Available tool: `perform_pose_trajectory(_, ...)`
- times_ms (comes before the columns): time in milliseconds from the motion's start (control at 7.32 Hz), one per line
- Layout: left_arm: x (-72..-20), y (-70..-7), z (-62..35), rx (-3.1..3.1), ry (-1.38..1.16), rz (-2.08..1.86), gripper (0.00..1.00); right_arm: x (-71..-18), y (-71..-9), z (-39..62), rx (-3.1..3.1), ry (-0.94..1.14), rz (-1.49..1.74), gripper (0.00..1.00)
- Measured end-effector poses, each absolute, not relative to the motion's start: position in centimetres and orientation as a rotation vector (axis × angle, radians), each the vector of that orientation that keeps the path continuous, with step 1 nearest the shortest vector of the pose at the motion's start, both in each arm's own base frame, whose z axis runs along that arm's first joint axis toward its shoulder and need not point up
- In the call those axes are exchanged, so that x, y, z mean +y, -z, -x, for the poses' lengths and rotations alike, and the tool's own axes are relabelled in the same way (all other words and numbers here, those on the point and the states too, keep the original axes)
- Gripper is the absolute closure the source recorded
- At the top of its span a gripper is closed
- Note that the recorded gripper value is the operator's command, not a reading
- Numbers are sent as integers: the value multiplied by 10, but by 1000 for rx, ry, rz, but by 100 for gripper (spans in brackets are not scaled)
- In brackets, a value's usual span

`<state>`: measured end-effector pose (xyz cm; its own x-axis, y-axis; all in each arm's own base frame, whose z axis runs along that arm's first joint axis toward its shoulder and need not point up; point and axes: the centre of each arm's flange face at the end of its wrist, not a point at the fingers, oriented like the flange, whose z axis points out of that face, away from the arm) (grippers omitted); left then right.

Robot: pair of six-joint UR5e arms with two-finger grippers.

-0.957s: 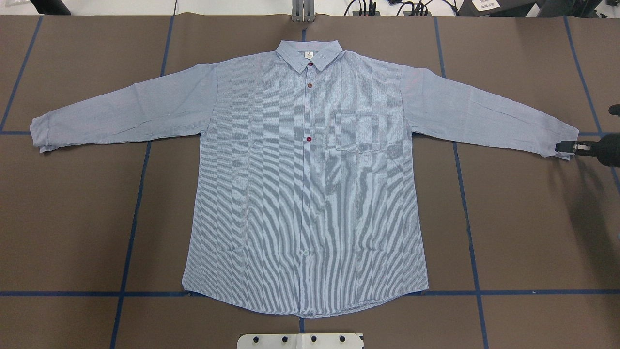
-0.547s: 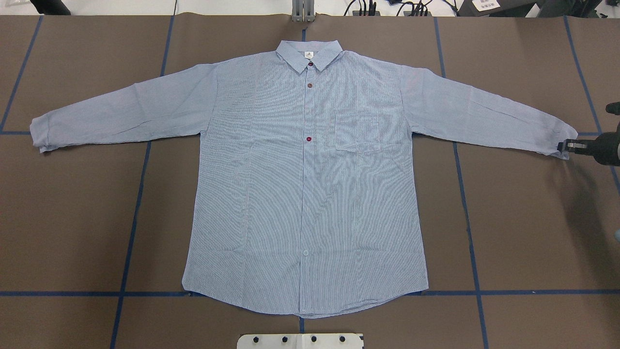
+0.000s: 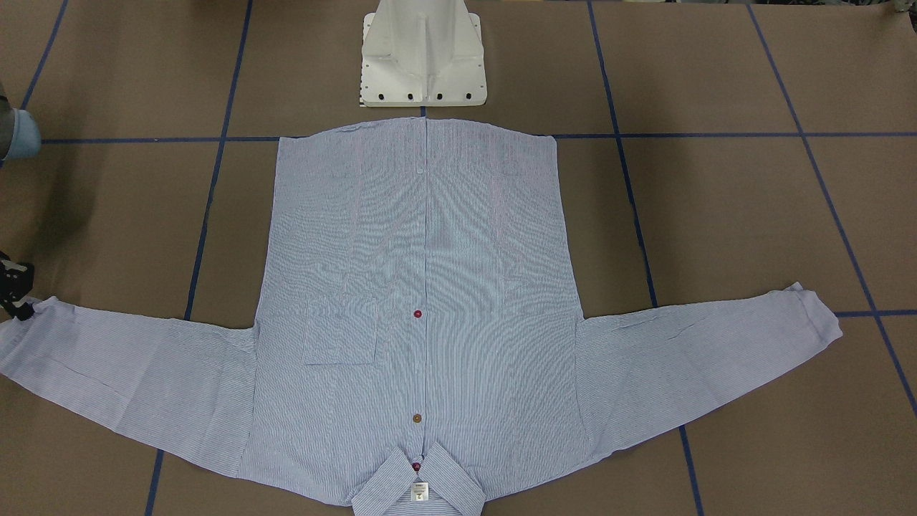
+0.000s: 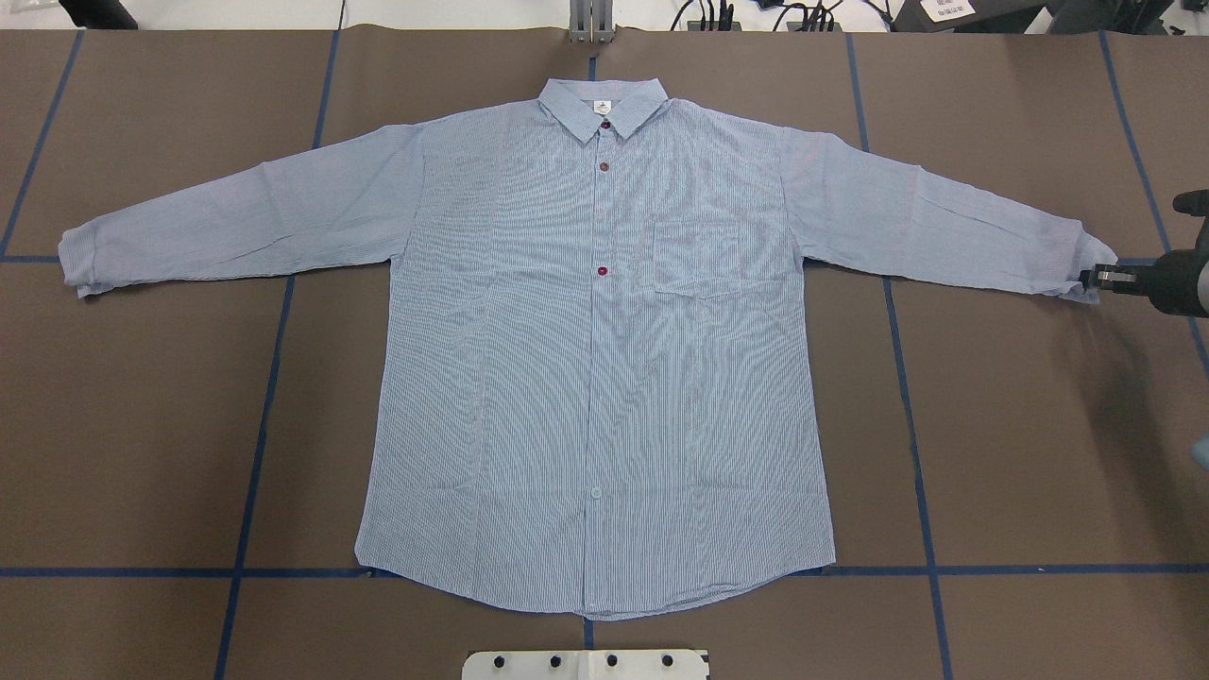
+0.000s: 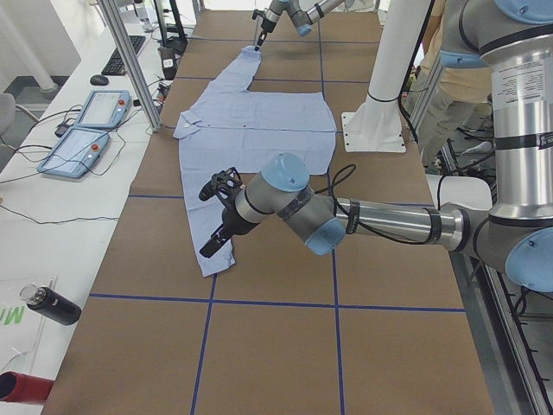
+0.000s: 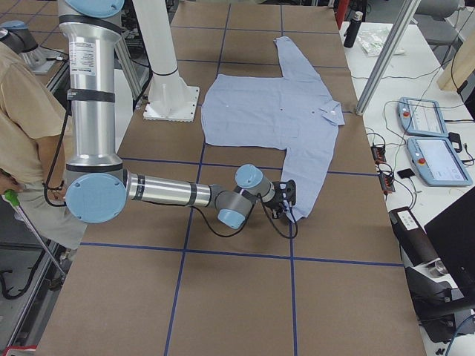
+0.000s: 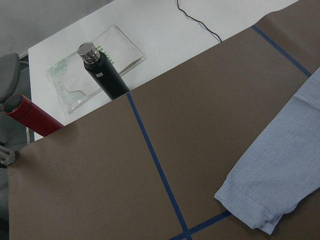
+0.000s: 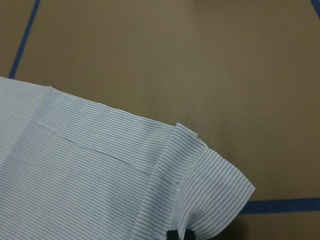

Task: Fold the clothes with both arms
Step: 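Lift the cuff with the right gripper and carry it across the shirt front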

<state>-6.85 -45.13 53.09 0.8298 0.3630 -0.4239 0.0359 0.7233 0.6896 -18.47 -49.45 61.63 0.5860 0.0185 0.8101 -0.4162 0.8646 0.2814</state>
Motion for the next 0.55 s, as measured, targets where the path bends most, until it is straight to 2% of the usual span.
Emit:
perform_pose_trajectory(273, -449, -533, 68, 576, -191, -745, 0, -530, -495, 233, -954, -238, -487, 100)
perform_pose_trajectory(547, -444, -535, 68, 578, -191, -739, 0, -559, -342, 341, -970, -285, -482, 100)
